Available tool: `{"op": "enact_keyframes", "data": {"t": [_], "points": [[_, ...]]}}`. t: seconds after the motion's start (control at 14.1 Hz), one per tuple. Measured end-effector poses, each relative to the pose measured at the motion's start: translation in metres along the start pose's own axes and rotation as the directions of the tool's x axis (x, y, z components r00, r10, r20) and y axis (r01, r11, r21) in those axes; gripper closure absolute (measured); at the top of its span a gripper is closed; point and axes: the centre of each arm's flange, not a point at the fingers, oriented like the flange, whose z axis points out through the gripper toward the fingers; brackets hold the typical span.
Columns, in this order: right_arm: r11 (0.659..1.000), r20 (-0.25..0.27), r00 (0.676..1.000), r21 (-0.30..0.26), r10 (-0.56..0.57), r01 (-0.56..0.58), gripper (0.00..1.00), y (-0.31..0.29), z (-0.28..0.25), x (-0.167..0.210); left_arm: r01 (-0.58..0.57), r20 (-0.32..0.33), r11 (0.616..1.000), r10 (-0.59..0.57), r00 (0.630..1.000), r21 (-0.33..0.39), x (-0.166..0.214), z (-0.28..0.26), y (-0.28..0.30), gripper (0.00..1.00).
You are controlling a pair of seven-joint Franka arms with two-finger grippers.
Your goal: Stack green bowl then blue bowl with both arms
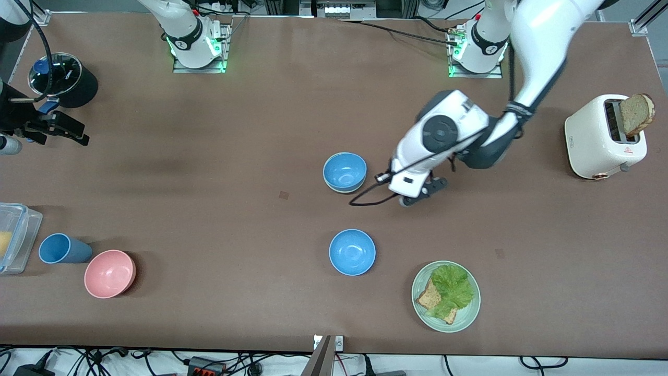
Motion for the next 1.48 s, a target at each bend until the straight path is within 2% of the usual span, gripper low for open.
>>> {"op": "enact_keyframes", "data": {"t": [0.21, 0.42, 0.71, 0.85, 1.06, 1.13, 1.2, 1.27, 1.41, 1.48], "points": [[1.0, -0.001, 1.0, 0.0, 0.0, 0.0, 0.0, 0.0, 0.0, 0.0, -0.137, 0.035, 0.991, 0.136, 0.99, 0.006, 0.052, -0.037, -0.049, 0.7], [1.0, -0.001, 1.0, 0.0, -0.002, 0.002, 0.0, 0.0, 0.0, 0.0, -0.284, 0.061, 0.959, 0.282, 0.958, 0.026, 0.091, -0.079, -0.084, 0.7], [1.0, -0.001, 1.0, 0.0, -0.003, 0.003, 0.0, -0.001, 0.0, 0.0, -0.454, 0.039, 0.891, 0.453, 0.891, 0.016, 0.136, -0.108, -0.133, 0.69], [1.0, -0.001, 1.0, 0.0, -0.003, 0.003, 0.0, -0.001, 0.0, 0.0, -0.539, 0.012, 0.84, 0.54, 0.842, 0.058, 0.154, -0.117, -0.154, 0.68], [1.0, -0.001, 1.0, 0.0, -0.003, 0.003, 0.0, -0.001, 0.0, 0.0, -0.611, -0.003, 0.787, 0.614, 0.79, 0.084, 0.17, -0.134, -0.172, 0.67], [1.0, -0.001, 1.0, 0.0, -0.003, 0.003, 0.0, -0.001, 0.0, 0.0, -0.626, 0.0, 0.773, 0.629, 0.777, 0.1, 0.176, -0.139, -0.181, 0.63], [1.0, -0.001, 1.0, 0.0, -0.003, 0.003, 0.0, -0.001, 0.0, 0.0, -0.635, 0.007, 0.764, 0.639, 0.769, 0.114, 0.18, -0.143, -0.191, 0.62], [1.0, -0.001, 1.0, 0.0, -0.003, 0.003, 0.0, -0.001, 0.0, 0.0, -0.633, 0.019, 0.767, 0.635, 0.772, 0.102, 0.182, -0.148, -0.201, 0.58], [1.0, -0.005, 1.0, -0.001, -0.003, 0.003, 0.0, -0.001, -0.001, 0.0, -0.614, 0.021, 0.787, 0.614, 0.789, 0.061, 0.181, -0.163, -0.218, 0.41], [1.0, -0.006, 1.0, -0.001, -0.003, 0.003, 0.0, -0.001, -0.001, 0.0, -0.605, 0.011, 0.793, 0.605, 0.796, 0.071, 0.177, -0.176, -0.227, 0.32]]}}
